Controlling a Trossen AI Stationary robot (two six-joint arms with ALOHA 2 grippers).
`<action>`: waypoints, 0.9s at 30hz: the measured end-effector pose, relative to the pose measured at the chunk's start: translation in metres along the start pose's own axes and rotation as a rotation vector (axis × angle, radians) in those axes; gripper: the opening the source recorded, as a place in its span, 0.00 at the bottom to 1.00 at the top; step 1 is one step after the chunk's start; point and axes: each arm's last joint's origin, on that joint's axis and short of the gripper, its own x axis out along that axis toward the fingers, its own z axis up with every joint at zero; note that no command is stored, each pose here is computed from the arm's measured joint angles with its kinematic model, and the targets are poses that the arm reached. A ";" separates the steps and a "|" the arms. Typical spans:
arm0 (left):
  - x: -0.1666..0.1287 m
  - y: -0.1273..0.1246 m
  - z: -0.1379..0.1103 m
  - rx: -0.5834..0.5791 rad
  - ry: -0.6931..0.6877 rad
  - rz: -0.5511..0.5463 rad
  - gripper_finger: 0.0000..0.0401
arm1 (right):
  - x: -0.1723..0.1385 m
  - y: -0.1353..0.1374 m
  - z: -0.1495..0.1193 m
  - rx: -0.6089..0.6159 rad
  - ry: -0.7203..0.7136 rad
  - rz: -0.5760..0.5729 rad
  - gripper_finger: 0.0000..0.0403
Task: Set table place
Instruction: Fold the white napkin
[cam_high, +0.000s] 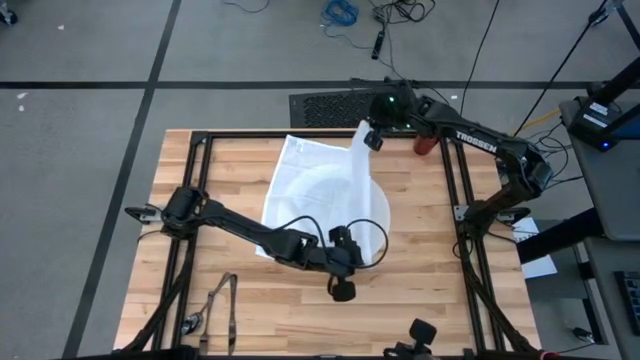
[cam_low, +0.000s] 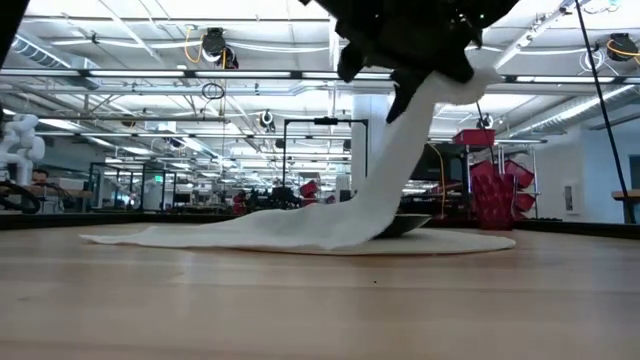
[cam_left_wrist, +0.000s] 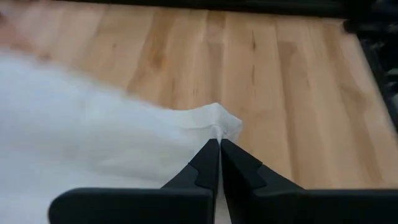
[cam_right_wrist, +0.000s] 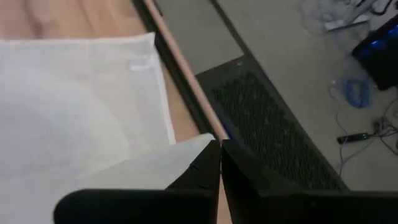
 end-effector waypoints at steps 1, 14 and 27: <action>0.002 -0.001 -0.003 -0.016 -0.014 -0.018 0.00 | 0.003 -0.002 0.001 0.004 -0.012 -0.008 0.00; -0.003 0.008 -0.024 -0.097 -0.132 -0.057 0.00 | 0.008 -0.018 0.006 0.049 -0.092 -0.086 0.00; -0.001 0.014 -0.062 -0.147 -0.027 -0.039 0.00 | 0.050 0.002 -0.044 0.218 0.267 0.206 0.08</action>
